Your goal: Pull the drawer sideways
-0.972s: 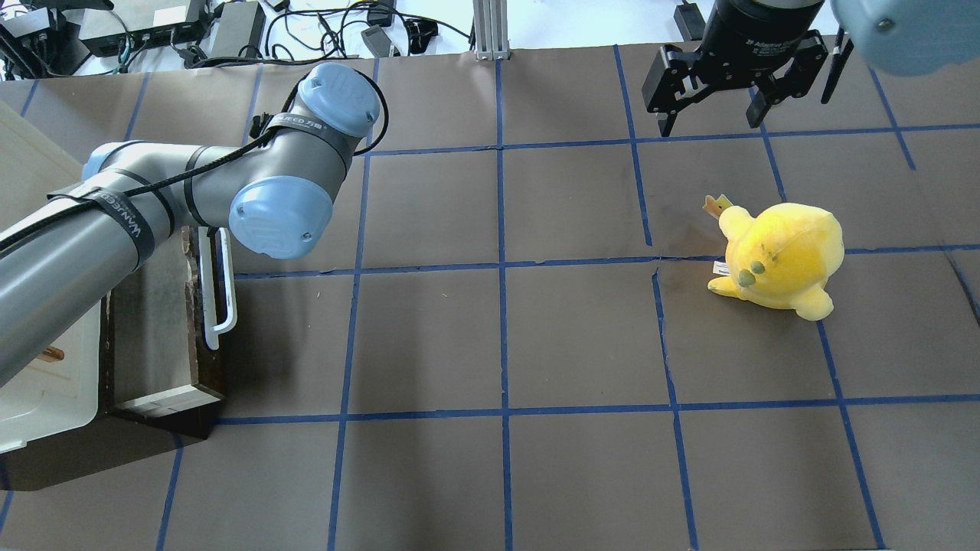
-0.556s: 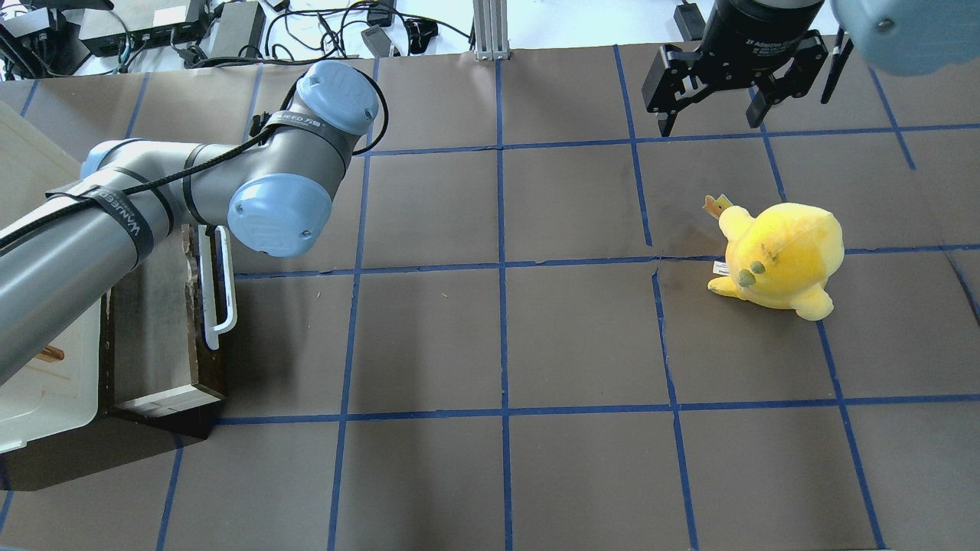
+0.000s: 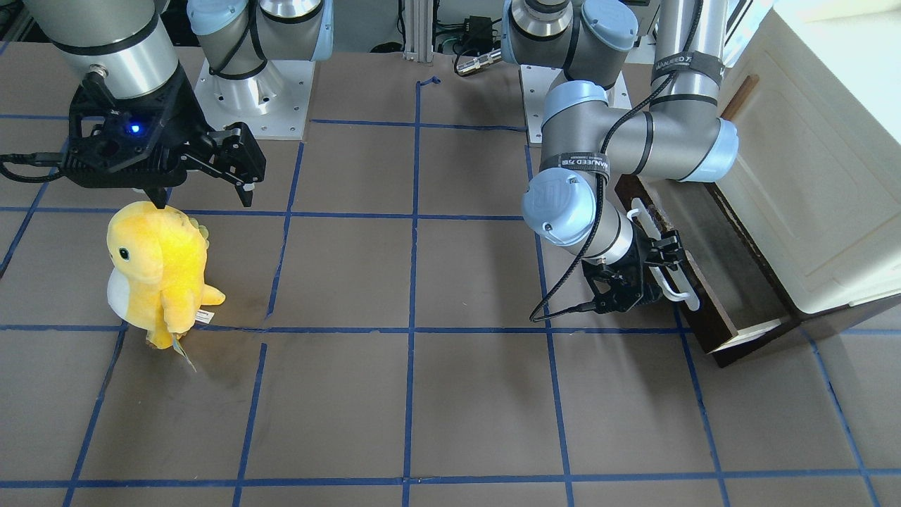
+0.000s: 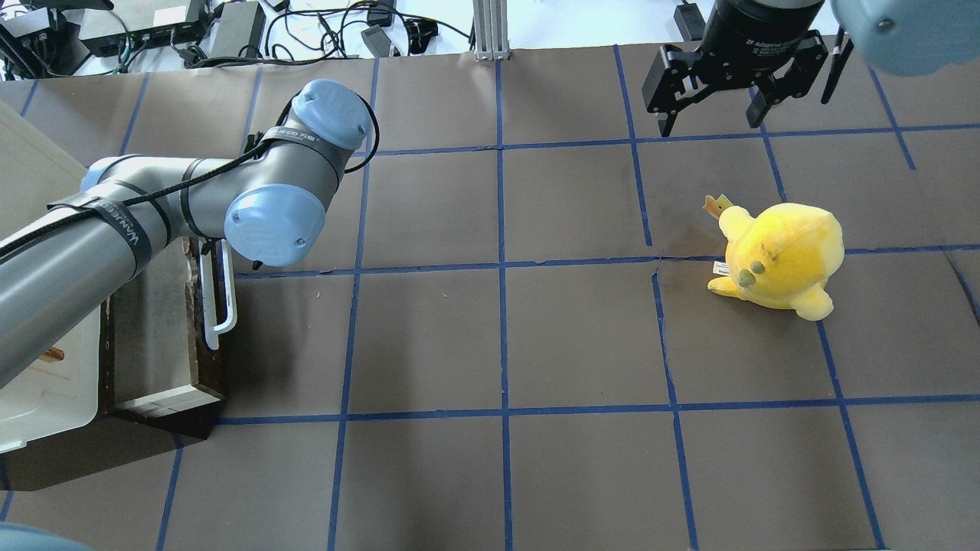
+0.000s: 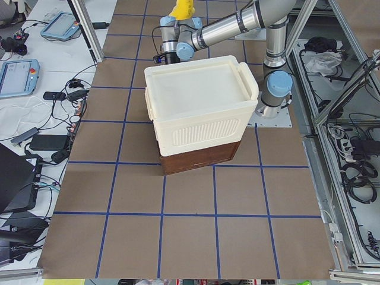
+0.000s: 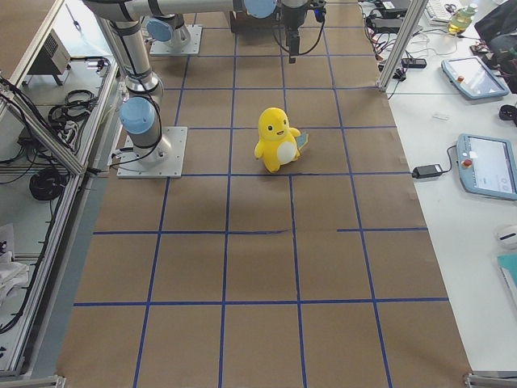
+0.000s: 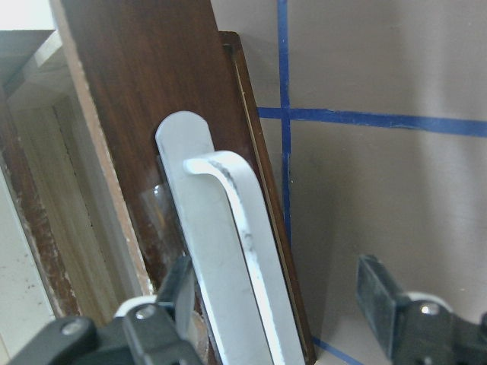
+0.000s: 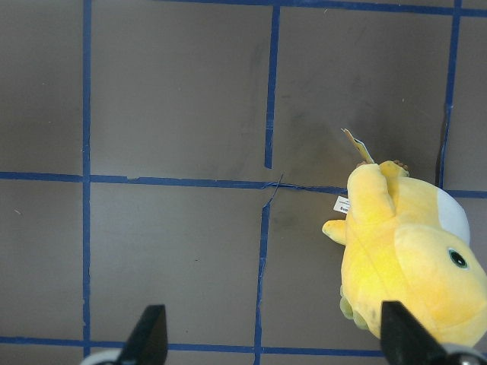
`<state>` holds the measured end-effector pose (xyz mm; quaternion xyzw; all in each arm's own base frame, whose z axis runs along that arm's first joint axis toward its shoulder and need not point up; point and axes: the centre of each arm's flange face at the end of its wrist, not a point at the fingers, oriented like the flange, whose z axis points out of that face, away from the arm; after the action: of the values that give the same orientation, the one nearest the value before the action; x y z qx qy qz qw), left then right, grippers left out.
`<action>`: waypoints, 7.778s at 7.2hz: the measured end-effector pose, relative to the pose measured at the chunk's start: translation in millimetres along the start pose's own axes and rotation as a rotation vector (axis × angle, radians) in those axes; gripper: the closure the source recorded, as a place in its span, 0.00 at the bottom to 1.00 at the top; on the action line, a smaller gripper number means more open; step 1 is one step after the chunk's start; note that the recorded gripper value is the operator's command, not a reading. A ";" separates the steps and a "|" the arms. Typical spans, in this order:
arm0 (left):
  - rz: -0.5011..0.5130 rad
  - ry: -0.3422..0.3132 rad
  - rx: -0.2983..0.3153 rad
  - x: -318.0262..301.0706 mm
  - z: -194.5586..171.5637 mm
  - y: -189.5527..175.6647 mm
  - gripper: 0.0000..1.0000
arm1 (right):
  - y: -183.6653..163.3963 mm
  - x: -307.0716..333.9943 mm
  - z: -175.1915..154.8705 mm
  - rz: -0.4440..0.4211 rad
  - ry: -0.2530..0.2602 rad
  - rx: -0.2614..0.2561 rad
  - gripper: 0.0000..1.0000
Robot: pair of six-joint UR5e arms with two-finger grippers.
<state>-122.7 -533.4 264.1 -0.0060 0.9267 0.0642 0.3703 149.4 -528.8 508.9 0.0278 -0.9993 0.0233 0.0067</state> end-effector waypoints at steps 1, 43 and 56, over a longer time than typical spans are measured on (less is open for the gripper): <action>0.000 0.000 -0.002 0.5 0.9 -0.2 0.49 | 0.0 0.0 0.0 0.000 0.000 0.000 0.00; -0.003 0.006 -0.031 3.0 -8.5 9.7 0.84 | 0.0 0.0 0.0 0.001 0.000 0.000 0.00; 0.020 0.101 0.027 -19.0 -54.1 8.6 0.38 | 0.0 0.0 0.0 0.001 0.000 0.000 0.00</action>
<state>-146.5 -532.2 317.0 0.0052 0.9449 0.0549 0.3227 149.4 -528.8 509.0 0.0274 -0.9993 0.0234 0.0067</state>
